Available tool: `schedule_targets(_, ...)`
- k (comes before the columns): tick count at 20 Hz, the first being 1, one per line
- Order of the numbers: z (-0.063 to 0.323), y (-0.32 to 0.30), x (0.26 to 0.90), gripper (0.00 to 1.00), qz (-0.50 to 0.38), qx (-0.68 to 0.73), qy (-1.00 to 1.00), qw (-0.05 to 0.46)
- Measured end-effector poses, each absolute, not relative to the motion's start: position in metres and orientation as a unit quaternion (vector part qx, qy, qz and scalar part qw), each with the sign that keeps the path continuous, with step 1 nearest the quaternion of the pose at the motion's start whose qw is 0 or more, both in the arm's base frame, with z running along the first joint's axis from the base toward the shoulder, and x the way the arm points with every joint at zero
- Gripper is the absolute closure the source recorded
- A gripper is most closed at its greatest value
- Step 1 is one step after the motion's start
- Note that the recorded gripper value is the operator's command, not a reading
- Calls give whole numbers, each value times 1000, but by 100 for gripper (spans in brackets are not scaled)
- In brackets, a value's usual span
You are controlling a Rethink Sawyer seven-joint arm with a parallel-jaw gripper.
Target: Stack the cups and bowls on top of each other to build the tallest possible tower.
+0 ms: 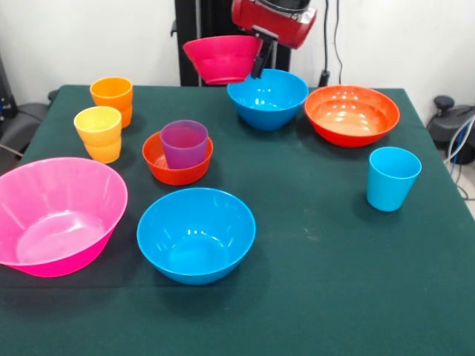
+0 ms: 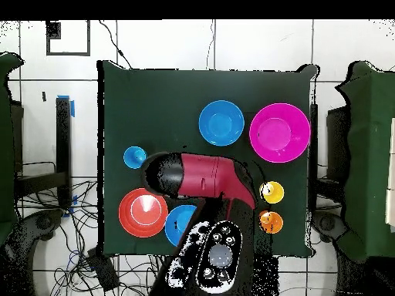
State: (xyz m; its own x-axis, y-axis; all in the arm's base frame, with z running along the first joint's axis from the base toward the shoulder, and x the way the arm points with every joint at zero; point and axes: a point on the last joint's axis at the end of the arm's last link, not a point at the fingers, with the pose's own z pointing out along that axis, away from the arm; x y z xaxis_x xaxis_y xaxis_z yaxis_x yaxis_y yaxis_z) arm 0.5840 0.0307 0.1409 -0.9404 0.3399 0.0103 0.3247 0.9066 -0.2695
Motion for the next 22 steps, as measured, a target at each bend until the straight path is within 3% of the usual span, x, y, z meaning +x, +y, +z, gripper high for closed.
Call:
schedule_targets(8,143,11,603,100,186,-179,-966,8)
schedule_targets(22,81,0,598,100,252,-269,-929,22)
